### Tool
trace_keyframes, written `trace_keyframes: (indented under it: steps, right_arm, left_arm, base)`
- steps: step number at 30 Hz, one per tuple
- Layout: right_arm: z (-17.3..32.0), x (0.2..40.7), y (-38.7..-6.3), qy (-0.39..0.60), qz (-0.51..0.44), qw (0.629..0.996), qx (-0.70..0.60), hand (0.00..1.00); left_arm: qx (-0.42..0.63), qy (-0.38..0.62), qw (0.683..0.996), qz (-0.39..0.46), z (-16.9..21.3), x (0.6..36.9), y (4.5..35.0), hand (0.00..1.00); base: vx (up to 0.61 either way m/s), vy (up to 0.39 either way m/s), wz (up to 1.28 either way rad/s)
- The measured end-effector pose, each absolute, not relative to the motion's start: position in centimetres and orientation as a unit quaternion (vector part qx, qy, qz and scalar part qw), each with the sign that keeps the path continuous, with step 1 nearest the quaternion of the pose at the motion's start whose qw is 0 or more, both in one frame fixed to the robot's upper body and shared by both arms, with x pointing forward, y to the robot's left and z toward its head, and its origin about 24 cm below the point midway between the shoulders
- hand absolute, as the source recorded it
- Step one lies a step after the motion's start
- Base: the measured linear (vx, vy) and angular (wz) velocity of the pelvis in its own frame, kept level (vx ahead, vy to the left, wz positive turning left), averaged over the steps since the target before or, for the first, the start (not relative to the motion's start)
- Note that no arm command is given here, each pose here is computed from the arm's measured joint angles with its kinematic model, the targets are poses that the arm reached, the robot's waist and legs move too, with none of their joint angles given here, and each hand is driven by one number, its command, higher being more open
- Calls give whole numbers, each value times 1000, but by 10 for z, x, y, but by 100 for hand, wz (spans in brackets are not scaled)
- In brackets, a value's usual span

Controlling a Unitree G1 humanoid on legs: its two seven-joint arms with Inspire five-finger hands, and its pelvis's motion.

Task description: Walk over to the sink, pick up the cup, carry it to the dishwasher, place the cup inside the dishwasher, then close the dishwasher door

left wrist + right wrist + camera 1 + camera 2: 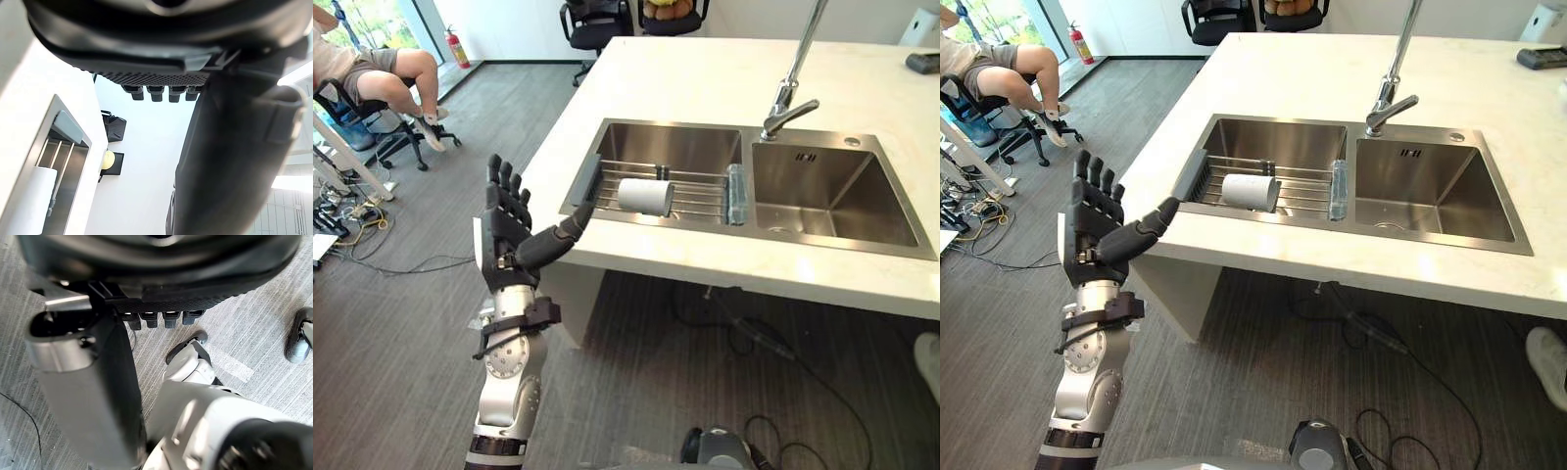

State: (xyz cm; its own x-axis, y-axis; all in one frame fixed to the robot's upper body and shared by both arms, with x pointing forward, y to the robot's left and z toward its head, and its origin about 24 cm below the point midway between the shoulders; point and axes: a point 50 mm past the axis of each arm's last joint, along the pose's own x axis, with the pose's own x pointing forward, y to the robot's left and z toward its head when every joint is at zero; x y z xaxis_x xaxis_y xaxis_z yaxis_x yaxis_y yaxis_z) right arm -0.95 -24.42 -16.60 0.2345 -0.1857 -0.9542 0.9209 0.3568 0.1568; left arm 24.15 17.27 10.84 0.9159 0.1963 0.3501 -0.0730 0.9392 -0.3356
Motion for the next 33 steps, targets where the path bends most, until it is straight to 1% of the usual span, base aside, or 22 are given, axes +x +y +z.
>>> trace_keyframes:
  steps: [3, 5, 7, 8, 10, 14, 16, 18, 22, 23, 29, 33]
  right_arm:
    - [-163, -9, -256, 471, -404, 685, 382, 100]
    - [-162, -1, -258, 478, -374, 705, 366, 100]
    - [-160, 4, -261, 464, -366, 716, 371, 100]
    - [-160, 7, -259, 458, -367, 714, 382, 100]
    - [-164, 19, -246, 451, -361, 715, 394, 100]
    - [-166, 23, -242, 453, -365, 708, 401, 100]
    - [-165, 24, -246, 461, -358, 713, 388, 100]
    - [-164, 19, -249, 465, -365, 708, 386, 100]
    - [-166, 9, -244, 443, -400, 684, 420, 100]
    - [-171, -14, -221, 437, -428, 646, 457, 100]
    - [-171, -14, -221, 437, -427, 647, 456, 100]
    - [-171, -10, -221, 446, -418, 658, 439, 100]
  left_arm:
    - [-155, -225, 962, 0, 127, 237, 161, 100]
    - [-155, -261, 951, -60, 147, 228, 148, 100]
    - [-160, -276, 944, -84, 156, 223, 145, 100]
    - [-163, -273, 943, -95, 158, 225, 146, 100]
    - [-169, -275, 941, -103, 162, 230, 148, 100]
    - [-181, -235, 951, -83, 150, 238, 159, 100]
    - [-178, -220, 956, -75, 145, 240, 162, 100]
    - [-174, -215, 958, -82, 145, 242, 160, 100]
    - [-169, -204, 958, -112, 144, 250, 149, 100]
    - [-149, -180, 955, -184, 138, 248, 132, 100]
    - [-151, -179, 955, -183, 137, 248, 132, 100]
    - [-166, -171, 961, -143, 128, 252, 134, 100]
  base:
    - [283, 9, -14]
    - [307, 73, -46]
    - [356, 150, -56]
    - [366, 171, -26]
    - [243, 127, -9]
    - [152, 103, -30]
    - [124, 79, -53]
    - [112, 80, -9]
    - [84, 63, 14]
    - [44, 20, 14]
    - [0, 0, -4]
    - [-7, -10, -22]
